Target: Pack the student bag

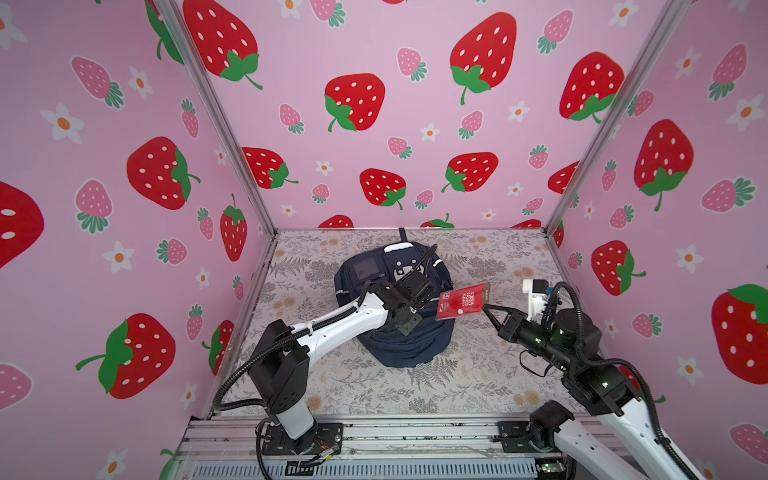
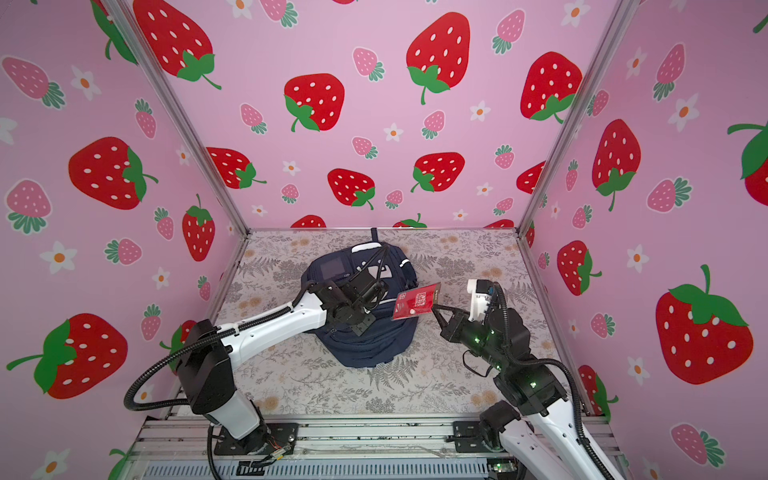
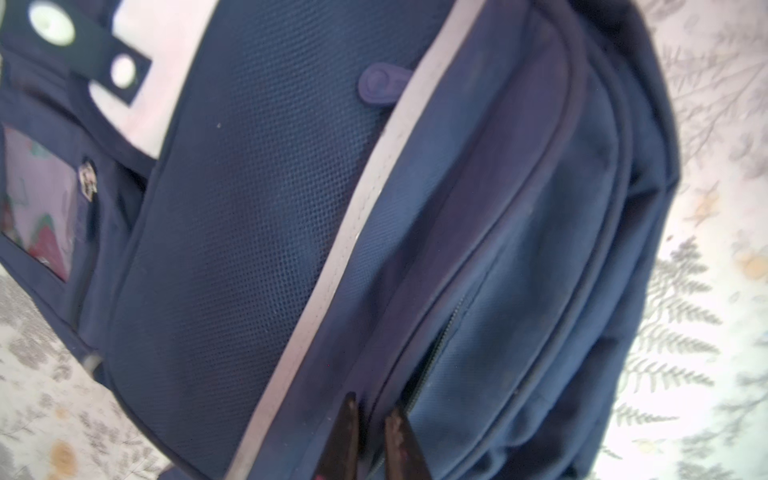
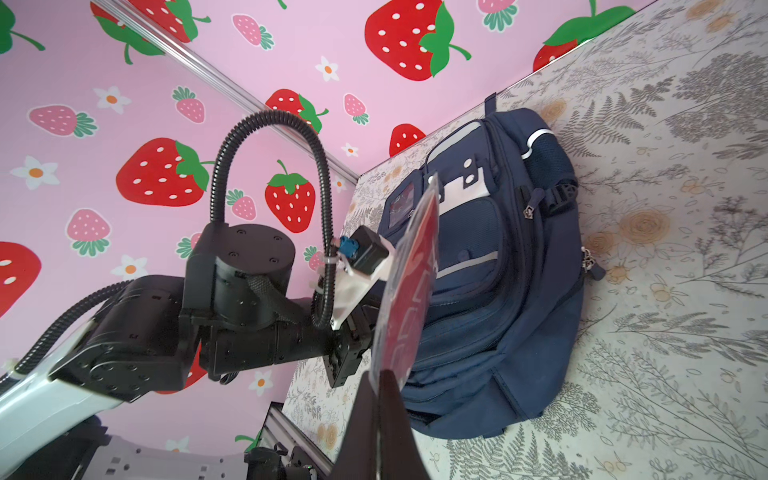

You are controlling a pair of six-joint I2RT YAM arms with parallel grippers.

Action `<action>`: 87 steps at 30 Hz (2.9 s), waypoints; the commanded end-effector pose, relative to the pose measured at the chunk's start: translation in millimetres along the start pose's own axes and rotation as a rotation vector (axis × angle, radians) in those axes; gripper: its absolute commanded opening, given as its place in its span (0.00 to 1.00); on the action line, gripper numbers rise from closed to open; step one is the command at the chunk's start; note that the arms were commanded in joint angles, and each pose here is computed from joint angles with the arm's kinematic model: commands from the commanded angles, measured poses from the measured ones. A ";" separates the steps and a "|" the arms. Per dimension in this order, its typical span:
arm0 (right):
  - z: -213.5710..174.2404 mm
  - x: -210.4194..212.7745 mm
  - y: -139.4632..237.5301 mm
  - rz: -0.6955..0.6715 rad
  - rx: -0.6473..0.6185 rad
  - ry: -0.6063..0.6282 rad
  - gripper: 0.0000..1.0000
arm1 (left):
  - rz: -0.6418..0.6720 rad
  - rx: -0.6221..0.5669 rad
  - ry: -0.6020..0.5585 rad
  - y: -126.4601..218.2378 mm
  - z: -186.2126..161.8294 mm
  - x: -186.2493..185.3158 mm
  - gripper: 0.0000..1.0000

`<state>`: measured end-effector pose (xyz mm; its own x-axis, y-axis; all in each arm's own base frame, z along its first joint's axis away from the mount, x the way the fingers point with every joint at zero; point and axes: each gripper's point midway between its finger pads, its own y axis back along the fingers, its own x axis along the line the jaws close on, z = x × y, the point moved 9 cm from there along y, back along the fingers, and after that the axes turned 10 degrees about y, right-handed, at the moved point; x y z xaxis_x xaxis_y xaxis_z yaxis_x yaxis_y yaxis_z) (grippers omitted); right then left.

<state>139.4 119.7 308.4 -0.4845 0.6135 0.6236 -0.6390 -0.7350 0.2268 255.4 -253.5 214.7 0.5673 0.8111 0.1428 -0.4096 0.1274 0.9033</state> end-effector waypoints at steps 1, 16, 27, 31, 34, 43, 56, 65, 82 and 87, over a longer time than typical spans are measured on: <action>-2.7 4.6 -4.1 0.098 0.008 -0.004 0.00 | 0.010 -0.106 0.032 22.2 17.9 9.5 0.00; -24.7 5.0 -29.8 0.256 0.053 -0.076 0.00 | -0.418 -0.393 0.280 59.8 11.0 41.1 0.00; -31.6 -0.2 -64.4 0.318 -0.032 -0.193 0.00 | -0.438 -0.385 0.302 56.8 10.7 46.2 0.00; -33.9 1.0 -77.9 0.330 -0.031 -0.208 0.00 | -0.446 -0.393 0.299 58.4 9.6 45.7 0.00; -38.7 0.9 -92.2 0.309 0.000 -0.205 0.00 | -0.447 -0.392 0.292 59.4 9.3 46.0 0.00; -57.1 -2.5 -124.5 0.248 0.077 -0.192 0.00 | -0.447 -0.396 0.282 62.4 6.9 46.6 0.00; -59.7 -9.7 -162.1 0.146 0.117 -0.189 0.00 | -0.452 -0.393 0.255 65.4 1.1 45.8 0.00; -70.7 -29.7 -171.4 0.031 0.149 -0.227 0.00 | -0.424 -0.389 0.242 67.4 -3.4 47.7 0.00; -70.1 -46.4 -185.1 -0.130 0.203 -0.154 0.00 | -0.442 -0.393 0.234 68.3 -4.5 47.6 0.00; -62.7 -39.0 -200.6 -0.084 0.187 -0.163 0.00 | -0.460 -0.383 0.228 66.6 -4.4 45.7 0.00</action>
<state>240.4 253.4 179.8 -0.2883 0.6613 0.6925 -0.5298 -0.7126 0.4599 257.5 -198.6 259.7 0.5265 0.7925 -0.3079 -0.4269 0.5596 0.7104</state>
